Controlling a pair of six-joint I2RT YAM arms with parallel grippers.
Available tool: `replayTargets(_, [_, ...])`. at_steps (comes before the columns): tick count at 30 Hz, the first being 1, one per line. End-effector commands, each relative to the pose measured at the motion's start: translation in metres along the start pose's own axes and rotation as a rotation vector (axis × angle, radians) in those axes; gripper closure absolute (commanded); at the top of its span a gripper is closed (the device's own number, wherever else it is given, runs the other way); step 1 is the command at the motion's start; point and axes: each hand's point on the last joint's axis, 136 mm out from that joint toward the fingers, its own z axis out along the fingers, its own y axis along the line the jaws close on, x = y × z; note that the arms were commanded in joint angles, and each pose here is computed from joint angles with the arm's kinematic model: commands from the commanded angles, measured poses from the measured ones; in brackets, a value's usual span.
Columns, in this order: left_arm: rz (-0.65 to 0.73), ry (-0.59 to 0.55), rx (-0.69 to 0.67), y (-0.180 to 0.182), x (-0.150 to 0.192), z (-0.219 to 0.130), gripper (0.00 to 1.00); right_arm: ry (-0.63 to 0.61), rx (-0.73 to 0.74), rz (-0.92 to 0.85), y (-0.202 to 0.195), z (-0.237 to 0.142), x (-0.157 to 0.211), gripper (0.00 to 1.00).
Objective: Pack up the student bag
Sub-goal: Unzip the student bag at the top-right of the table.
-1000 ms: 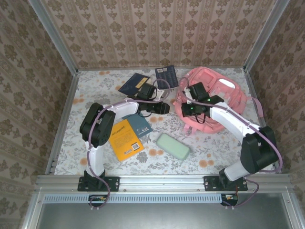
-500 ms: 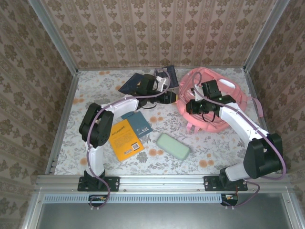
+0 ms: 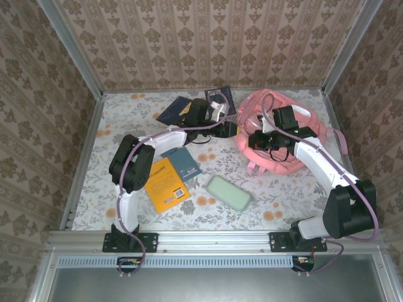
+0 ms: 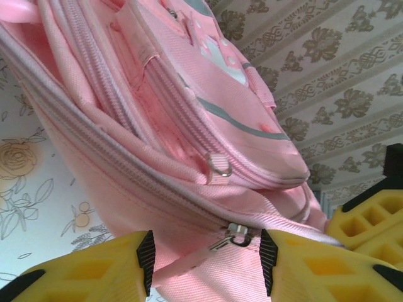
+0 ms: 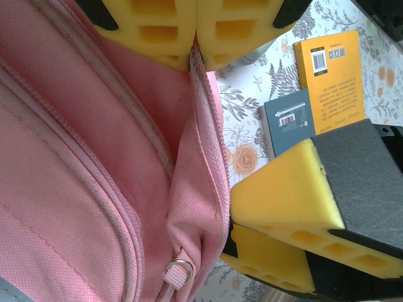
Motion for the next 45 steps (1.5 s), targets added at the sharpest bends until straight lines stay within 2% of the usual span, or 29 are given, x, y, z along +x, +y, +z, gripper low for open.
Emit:
replayTargets(1, [-0.012,0.011,0.068,-0.009,0.004,0.004,0.52,-0.077,-0.074,-0.012,0.017,-0.013,-0.016,1.00])
replayTargets(6, [-0.015,0.027,0.105,-0.018,0.010,0.003,0.56,-0.088,-0.078,0.016,0.011,-0.013,-0.020,1.00])
replayTargets(11, [-0.022,0.055,0.095,-0.013,0.023,0.002,0.54,-0.095,-0.083,0.030,0.010,-0.015,-0.022,1.00])
replayTargets(17, [-0.019,0.052,0.096,-0.014,0.022,0.003,0.57,-0.094,-0.081,0.040,0.008,-0.013,-0.023,1.00])
replayTargets(22, [-0.022,0.045,0.078,-0.011,0.019,0.002,0.86,-0.095,-0.087,0.047,0.009,-0.013,-0.023,1.00])
replayTargets(25, [-0.025,0.042,0.049,-0.005,0.019,0.000,1.00,-0.096,-0.085,0.046,0.009,-0.014,-0.023,1.00])
replayTargets(30, [-0.034,0.021,-0.059,0.018,0.011,-0.009,1.00,-0.086,-0.095,0.033,0.012,-0.019,-0.015,1.00])
replayTargets(36, [-0.033,0.002,-0.277,0.067,-0.017,-0.019,1.00,-0.066,-0.111,-0.008,0.018,-0.023,0.001,1.00])
replayTargets(45, [-0.032,0.026,-0.396,0.126,-0.062,0.011,1.00,-0.020,-0.118,-0.098,0.031,-0.022,0.021,1.00])
